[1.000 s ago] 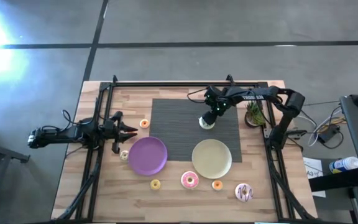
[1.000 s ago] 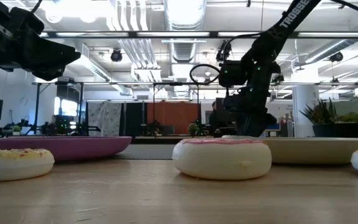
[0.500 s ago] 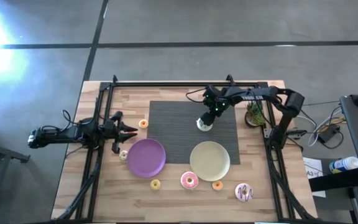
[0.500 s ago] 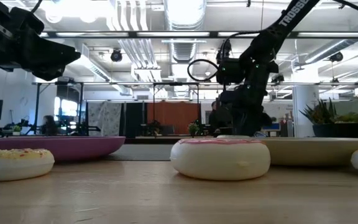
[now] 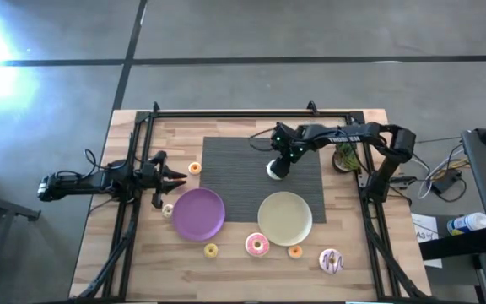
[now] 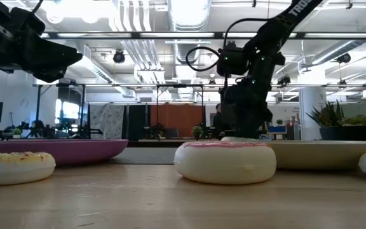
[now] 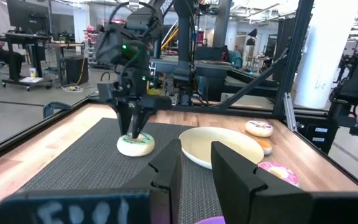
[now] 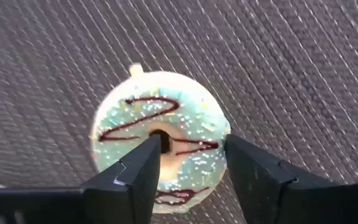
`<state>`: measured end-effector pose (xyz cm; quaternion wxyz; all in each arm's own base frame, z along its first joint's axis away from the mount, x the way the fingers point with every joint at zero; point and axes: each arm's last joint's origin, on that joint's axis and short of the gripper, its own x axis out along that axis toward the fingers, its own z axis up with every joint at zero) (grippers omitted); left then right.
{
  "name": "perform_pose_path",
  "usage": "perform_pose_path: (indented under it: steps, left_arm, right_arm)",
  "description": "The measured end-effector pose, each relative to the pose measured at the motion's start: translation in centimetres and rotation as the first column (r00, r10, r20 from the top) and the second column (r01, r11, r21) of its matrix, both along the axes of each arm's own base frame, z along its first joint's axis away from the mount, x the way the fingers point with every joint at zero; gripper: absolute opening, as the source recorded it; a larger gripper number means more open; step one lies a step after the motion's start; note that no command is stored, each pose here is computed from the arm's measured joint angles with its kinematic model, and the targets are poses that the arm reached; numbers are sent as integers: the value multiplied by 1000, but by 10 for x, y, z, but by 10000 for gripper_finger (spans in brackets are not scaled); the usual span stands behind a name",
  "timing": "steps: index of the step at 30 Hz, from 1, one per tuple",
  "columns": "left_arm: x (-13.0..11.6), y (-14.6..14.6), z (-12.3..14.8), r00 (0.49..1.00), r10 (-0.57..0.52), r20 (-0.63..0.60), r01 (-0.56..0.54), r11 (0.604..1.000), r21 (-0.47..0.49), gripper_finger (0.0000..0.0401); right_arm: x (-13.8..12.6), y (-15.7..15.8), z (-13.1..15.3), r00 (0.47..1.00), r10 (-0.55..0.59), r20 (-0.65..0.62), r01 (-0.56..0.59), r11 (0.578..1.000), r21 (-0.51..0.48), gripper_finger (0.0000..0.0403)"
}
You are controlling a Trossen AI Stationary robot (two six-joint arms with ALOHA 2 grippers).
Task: Pick & Place donuts
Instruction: Put the large green donut on the brown plate
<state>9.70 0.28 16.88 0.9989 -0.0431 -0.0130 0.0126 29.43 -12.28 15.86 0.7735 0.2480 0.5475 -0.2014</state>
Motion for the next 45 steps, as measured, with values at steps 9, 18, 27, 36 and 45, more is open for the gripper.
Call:
perform_pose_path:
  steps: [9,18,27,36,45]
  left_arm:
    - [0,0,0,1000,0,0,0,1000,0,62]
    - [0,0,0,1000,0,1,0,1000,0,62]
    - [0,0,0,1000,0,0,0,1000,0,62]
    - [0,0,0,1000,0,1,0,1000,0,62]
    - [0,0,0,1000,0,1,0,1000,0,62]
  right_arm:
    - [-2,2,-5,999,-17,-39,14,997,-76,211]
    - [-1,2,-4,1000,-17,-20,16,997,-72,88]
    - [2,7,13,999,8,36,-6,997,-77,13]
    - [-16,56,71,972,204,119,-196,977,-79,12]
    - [-9,129,35,899,438,-6,-438,898,-50,13]
